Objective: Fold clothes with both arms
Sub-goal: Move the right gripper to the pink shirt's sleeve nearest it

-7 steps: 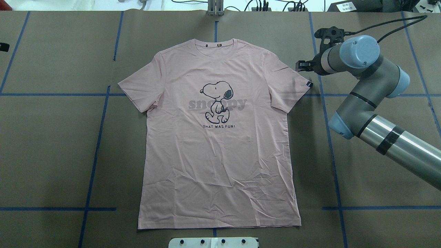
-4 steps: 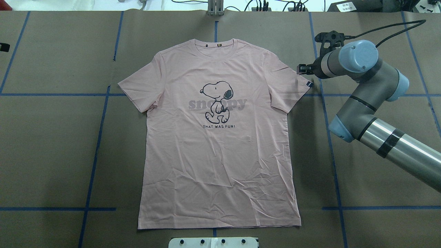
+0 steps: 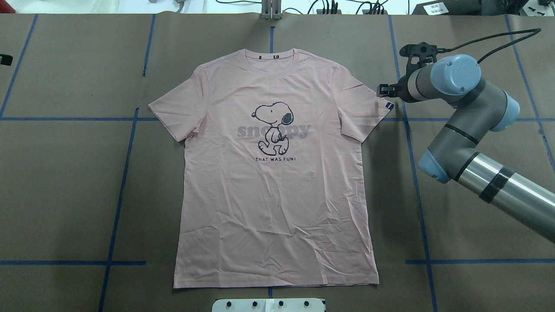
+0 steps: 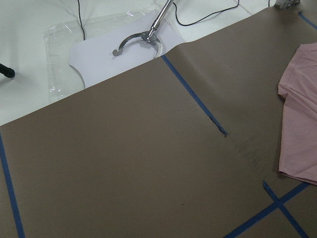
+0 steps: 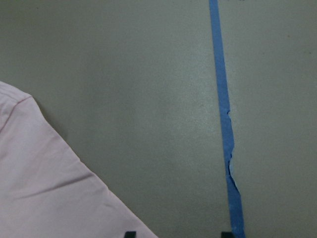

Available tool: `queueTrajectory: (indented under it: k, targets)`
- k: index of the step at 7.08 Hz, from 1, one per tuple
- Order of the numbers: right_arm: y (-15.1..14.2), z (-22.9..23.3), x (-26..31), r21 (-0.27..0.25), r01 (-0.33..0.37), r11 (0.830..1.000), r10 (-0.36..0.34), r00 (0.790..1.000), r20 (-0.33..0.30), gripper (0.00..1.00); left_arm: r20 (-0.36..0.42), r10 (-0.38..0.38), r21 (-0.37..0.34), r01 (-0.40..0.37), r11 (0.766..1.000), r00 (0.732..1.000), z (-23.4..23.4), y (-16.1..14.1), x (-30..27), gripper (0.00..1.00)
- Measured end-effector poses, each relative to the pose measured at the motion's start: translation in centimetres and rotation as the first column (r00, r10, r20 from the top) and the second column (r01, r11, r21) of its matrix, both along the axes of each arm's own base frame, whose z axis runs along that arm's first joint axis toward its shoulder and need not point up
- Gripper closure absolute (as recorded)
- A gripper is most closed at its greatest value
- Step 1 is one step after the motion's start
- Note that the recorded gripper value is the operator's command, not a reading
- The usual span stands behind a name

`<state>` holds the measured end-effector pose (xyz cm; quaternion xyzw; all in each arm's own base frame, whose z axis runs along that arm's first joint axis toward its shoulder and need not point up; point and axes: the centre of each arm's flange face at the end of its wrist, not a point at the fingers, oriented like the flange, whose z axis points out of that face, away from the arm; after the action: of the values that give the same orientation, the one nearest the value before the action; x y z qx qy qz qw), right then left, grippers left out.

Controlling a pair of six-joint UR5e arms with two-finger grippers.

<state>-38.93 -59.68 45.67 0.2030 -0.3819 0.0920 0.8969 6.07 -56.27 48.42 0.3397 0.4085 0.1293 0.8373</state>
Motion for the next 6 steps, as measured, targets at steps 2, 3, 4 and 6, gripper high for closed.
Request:
queueTrajectory:
  k: [2, 3, 4, 6]
  targets:
    - [0.59, 0.38, -0.45, -0.002, 0.008, 1.000, -0.008, 1.000, -0.004, 0.36, 0.000, 0.000, -0.001, 0.000, 1.000, 1.000, 0.05, 0.04, 0.01, 0.00]
    - [0.80, 0.50, -0.67, -0.003, 0.012, 1.000, -0.012, 1.000, -0.006, 0.36, 0.000, 0.000, -0.001, 0.000, 1.000, 1.000, 0.07, 0.03, -0.02, 0.00]
    - [0.93, 0.56, -0.84, -0.004, 0.015, 1.000, -0.015, 1.000, -0.006, 0.36, 0.000, 0.000, -0.002, 0.000, 1.000, 1.000, 0.08, 0.04, -0.03, 0.00]
    - [1.18, 0.88, -1.09, -0.008, 0.019, 1.000, -0.019, 1.000, -0.009, 0.38, 0.000, 0.002, -0.003, -0.002, 1.000, 1.000, 0.13, 0.08, 0.01, 0.00]
